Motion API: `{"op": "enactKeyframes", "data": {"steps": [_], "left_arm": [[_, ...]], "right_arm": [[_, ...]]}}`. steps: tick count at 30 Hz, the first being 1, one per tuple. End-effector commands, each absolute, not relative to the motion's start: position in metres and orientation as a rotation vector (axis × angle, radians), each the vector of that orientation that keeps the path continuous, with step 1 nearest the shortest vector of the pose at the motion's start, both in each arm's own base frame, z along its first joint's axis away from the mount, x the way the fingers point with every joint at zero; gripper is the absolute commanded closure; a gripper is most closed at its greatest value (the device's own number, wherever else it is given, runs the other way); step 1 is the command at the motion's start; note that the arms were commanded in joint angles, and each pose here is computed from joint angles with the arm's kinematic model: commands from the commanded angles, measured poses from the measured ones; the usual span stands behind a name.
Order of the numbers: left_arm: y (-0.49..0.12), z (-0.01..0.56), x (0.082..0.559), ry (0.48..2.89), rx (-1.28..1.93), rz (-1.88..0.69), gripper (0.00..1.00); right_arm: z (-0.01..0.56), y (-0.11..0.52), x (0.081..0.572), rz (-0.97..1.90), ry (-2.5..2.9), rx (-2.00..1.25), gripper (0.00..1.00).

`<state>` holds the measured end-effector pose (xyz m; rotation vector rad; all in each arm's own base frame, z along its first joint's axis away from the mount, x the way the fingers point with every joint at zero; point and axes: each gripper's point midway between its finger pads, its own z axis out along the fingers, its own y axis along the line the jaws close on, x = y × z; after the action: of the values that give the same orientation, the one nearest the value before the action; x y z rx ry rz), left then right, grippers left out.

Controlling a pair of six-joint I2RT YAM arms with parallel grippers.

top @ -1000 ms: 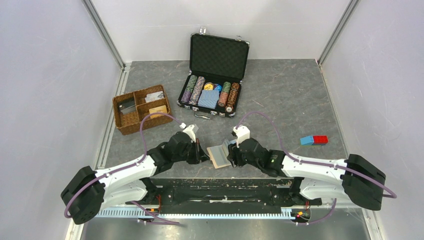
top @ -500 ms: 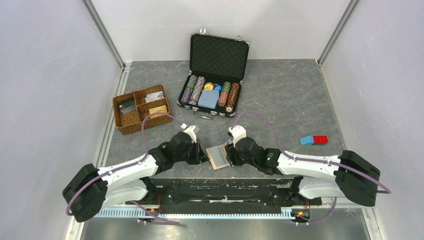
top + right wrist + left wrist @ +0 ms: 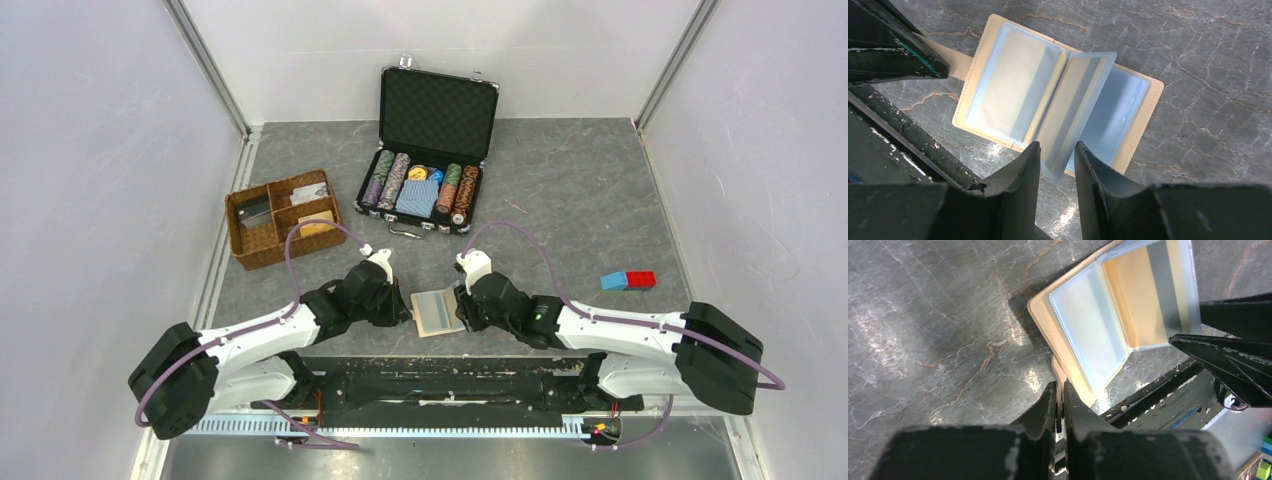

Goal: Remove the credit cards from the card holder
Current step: Remove the credit card from the card holder.

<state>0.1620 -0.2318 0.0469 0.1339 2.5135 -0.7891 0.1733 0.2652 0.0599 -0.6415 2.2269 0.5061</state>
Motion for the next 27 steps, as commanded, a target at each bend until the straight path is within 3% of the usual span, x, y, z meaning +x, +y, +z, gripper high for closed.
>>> {"op": "enactKeyframes", "data": {"steps": [1,10,12,20,27], "left_arm": [[-0.231,0.053,0.172,2.487,0.156,-0.732,0.77],[-0.258,0.102,0.184,2.379,0.114,-0.903,0.46],[-0.266,0.111,0.189,2.348,0.108,-0.942,0.43],[-0.294,0.119,0.206,2.299,0.122,-1.021,0.40],[-0.303,0.113,0.211,2.307,0.139,-1.026,0.43]], "right_arm": [[0.089,0.290,0.175,0.647,2.147,-0.622,0.67],[0.092,0.298,0.170,0.725,2.127,-0.621,0.67],[0.093,0.299,0.169,0.744,2.119,-0.621,0.67],[0.085,0.299,0.165,0.756,2.134,-0.623,0.69],[0.084,0.300,0.163,0.778,2.127,-0.624,0.78]]}}
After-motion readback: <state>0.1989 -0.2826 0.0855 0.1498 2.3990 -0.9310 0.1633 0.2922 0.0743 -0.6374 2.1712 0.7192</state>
